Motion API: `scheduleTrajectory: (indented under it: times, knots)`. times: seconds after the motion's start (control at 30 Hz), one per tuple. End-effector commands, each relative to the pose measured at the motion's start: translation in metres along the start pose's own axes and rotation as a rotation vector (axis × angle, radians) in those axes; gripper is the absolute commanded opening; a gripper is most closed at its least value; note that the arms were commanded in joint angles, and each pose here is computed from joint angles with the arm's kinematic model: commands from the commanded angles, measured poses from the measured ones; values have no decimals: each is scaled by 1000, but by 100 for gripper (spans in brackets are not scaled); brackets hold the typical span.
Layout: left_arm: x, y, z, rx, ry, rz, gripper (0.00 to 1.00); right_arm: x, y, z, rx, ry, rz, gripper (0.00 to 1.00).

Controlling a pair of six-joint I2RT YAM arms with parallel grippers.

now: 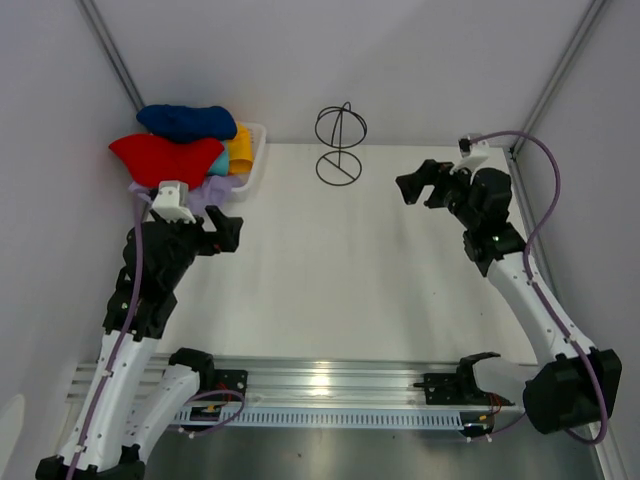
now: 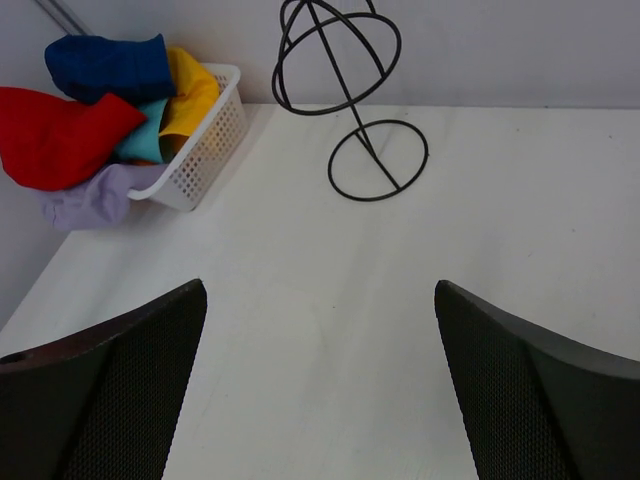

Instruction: Stack the hats

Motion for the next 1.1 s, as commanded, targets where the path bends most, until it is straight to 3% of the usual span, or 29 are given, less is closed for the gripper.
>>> scheduleTrajectory:
  times: [0.0, 0.13, 0.17, 0.23, 0.3, 0.4, 0.83, 1.0, 1.07]
  knots:
    - [-1, 0, 5, -22, -10, 4, 99, 11, 18, 30, -61, 3, -55, 99]
    - [-5, -3, 8, -13, -39, 15, 99, -1, 4, 84, 51, -16, -116, 99]
    - [-5, -3, 8, -7, -40, 16, 99, 6, 21, 98, 27, -11, -133, 100]
    - [-8, -5, 10, 4, -58, 21, 100, -18, 5, 132, 84, -69, -141, 100]
    - [-10, -8, 10, 13, -74, 25, 99, -12, 18, 156, 62, -46, -176, 100]
    - [-14, -11, 13, 22, -98, 25, 99, -25, 1, 202, 104, -38, -196, 99]
    - [-15, -16, 29, 61, -113, 20, 99, -34, -9, 265, 111, -18, -344, 98]
    - [-16, -18, 36, 82, -119, 11, 100, -38, -15, 280, 114, -26, -407, 88]
    - [-16, -20, 39, 95, -121, 12, 99, -41, -19, 289, 126, -30, -434, 78]
Point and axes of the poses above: each gripper's point midway between its finger pads, its own z axis out along the fingers, its own x axis along the line the jaws close on, y = z × x, the point moved 2 cm from there along -z, back along the fingers, and after that the axes turned 14 degrees about z, right-handed, at the moved point
